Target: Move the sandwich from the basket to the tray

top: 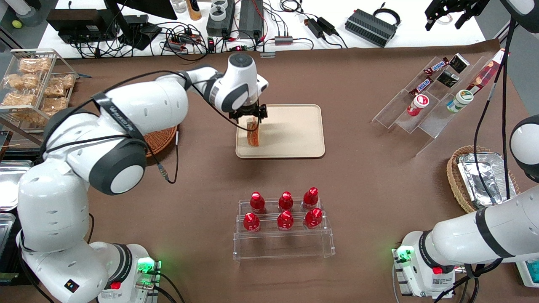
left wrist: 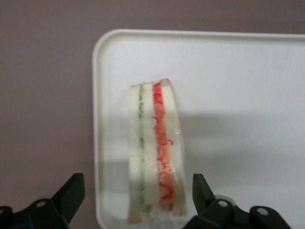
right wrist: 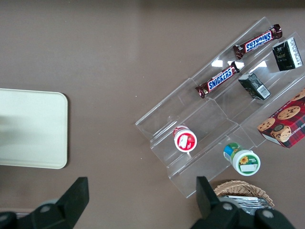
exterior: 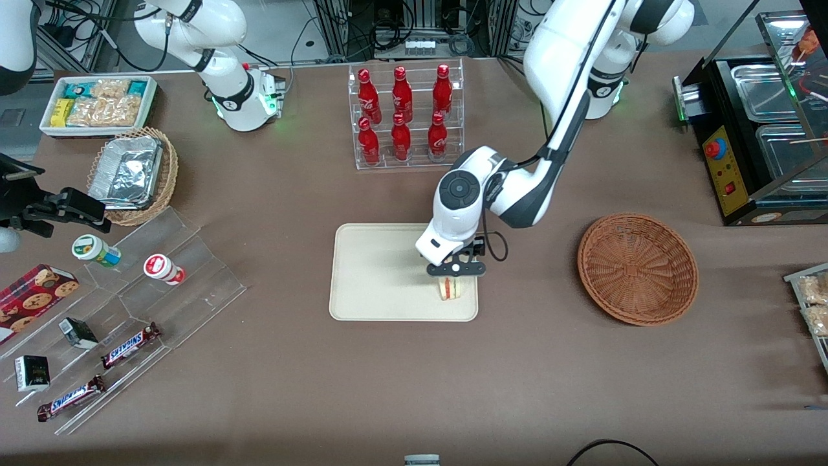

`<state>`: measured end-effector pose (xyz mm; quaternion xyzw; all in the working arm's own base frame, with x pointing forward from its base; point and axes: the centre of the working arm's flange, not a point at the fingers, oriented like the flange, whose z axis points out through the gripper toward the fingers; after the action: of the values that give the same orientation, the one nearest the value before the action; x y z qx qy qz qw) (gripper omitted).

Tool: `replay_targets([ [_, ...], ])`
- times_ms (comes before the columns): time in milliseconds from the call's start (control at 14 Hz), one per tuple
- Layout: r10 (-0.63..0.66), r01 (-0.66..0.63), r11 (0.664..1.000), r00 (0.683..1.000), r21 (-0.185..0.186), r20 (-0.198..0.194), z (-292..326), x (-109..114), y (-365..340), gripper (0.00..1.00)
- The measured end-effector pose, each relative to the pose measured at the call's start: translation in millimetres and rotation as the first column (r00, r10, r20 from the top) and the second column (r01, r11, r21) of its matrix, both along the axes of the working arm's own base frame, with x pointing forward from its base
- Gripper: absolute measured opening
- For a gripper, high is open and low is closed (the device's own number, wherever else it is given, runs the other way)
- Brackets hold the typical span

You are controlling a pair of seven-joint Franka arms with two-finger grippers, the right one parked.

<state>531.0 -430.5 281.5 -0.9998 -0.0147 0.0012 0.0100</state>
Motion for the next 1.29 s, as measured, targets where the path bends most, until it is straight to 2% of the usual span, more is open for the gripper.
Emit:
replay_targets([
  [143,0.051,-0.051,0.999,0.999,0.018,-0.007,60.9,13.5,31.8,1.00],
  [429,0.202,-0.201,0.979,0.979,-0.021,0.032,181.8,45.5,142.1,1.00],
  [571,0.205,-0.205,0.979,0.978,-0.018,0.023,212.3,53.0,198.2,1.00],
  [714,0.178,-0.178,0.984,0.984,-0.003,-0.006,224.8,55.2,239.5,1.00],
  [929,0.131,-0.131,0.991,0.991,-0.007,-0.010,243.1,60.8,301.5,1.00],
  [1071,0.106,-0.106,0.994,0.994,-0.009,-0.021,258.2,56.9,339.1,1.00],
  [1286,0.083,-0.084,0.996,0.996,-0.014,-0.023,284.7,41.5,356.5,1.00],
])
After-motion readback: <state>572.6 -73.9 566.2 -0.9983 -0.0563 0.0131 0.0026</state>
